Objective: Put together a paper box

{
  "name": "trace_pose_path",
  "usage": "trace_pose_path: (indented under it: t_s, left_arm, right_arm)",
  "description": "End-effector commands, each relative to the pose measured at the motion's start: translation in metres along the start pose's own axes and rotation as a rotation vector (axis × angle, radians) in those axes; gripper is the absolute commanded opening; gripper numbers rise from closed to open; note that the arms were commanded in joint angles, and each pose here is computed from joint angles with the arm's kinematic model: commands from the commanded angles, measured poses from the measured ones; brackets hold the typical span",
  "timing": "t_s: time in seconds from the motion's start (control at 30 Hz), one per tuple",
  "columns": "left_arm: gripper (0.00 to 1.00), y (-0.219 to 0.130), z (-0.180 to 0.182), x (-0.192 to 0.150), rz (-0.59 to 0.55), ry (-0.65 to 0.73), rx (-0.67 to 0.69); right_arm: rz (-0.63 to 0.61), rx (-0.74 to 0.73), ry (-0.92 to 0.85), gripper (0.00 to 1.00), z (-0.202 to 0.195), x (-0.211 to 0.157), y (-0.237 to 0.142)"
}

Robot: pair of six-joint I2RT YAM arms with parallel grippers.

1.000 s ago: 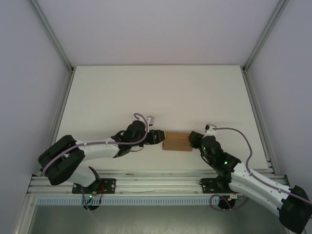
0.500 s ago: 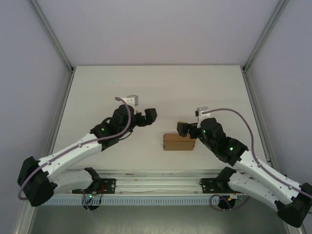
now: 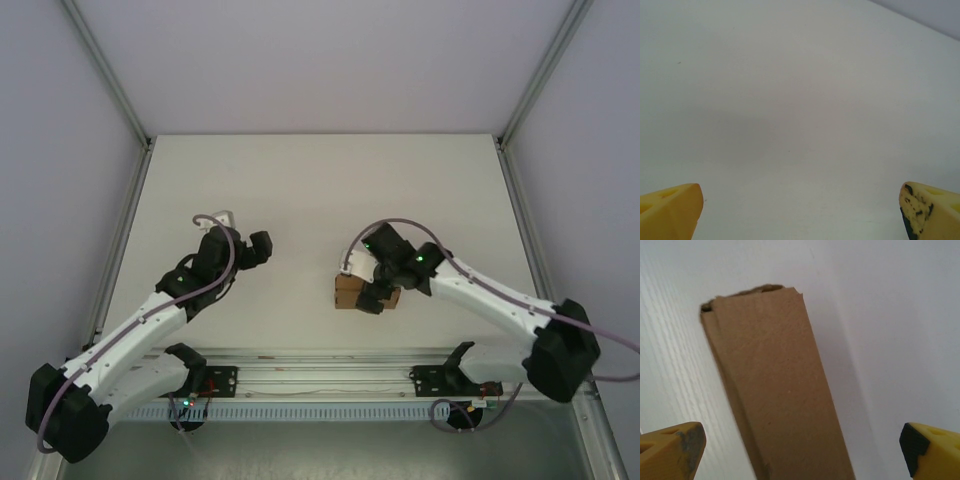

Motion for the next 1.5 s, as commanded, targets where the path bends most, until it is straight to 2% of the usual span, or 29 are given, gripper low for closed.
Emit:
trace_pose_path:
  t_s: [0.0, 0.1, 0.23, 0.27, 0.43, 0.6, 0.8, 1.0, 1.3, 1.4, 1.47]
  left_arm:
    - [1.0, -0.002, 0.01, -0.002, 0.001, 0.001, 0.032]
    - [1.0, -0.003, 0.013, -0.002, -0.001, 0.005, 0.044]
    - [1.0, -0.004, 0.017, -0.004, -0.003, 0.0, 0.041]
    - [1.0, -0.004, 0.017, -0.004, -0.003, -0.001, 0.041]
    - [1.0, -0.007, 0.018, -0.004, 0.0, -0.005, 0.033]
    - [1.0, -0.013, 0.018, -0.002, -0.018, -0.015, 0.008]
    - [1.0, -0.015, 0.019, 0.0, -0.034, -0.029, 0.007]
    - [1.0, -0.015, 0.02, -0.001, -0.038, -0.044, 0.014]
    - [1.0, -0.014, 0.029, -0.006, -0.052, -0.07, 0.026]
    - [1.0, -0.013, 0.031, -0.008, -0.054, -0.066, 0.038]
    - [1.0, -0.014, 0.032, -0.007, -0.056, -0.061, 0.049]
  right_arm:
    - [0.144, 0.102, -0.128, 1.0, 0.002, -0.007, 0.008]
    - [0.201, 0.169, -0.114, 0.95, 0.001, -0.005, 0.018]
    - [0.231, 0.141, -0.109, 0.87, -0.003, -0.004, 0.033]
    - [0.231, 0.133, -0.111, 0.83, -0.004, -0.003, 0.036]
    - [0.252, 0.105, -0.112, 0.53, -0.006, -0.003, 0.042]
    - [0.241, -0.062, -0.117, 0.48, -0.02, 0.002, 0.033]
    - [0.237, -0.358, -0.196, 0.47, -0.042, 0.014, 0.027]
    - [0.211, -0.497, -0.343, 0.48, -0.055, 0.032, 0.054]
    - [0.323, -0.495, -0.381, 0.52, -0.065, 0.047, 0.115]
    - [0.364, -0.473, -0.403, 0.59, -0.057, 0.045, 0.127]
    - [0.38, -0.453, -0.411, 0.68, -0.05, 0.044, 0.131]
Point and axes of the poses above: each hand's point on the last joint's axis, 136 mm out from that joint toward the fingers, its own y axis out along the fingers, its own z axis along the line the jaws close on, x = y × z, the point moved 10 cm from there along -y, back along the fingers, and after that the axes turned 15 degrees about -y, right-handed, at the moved point
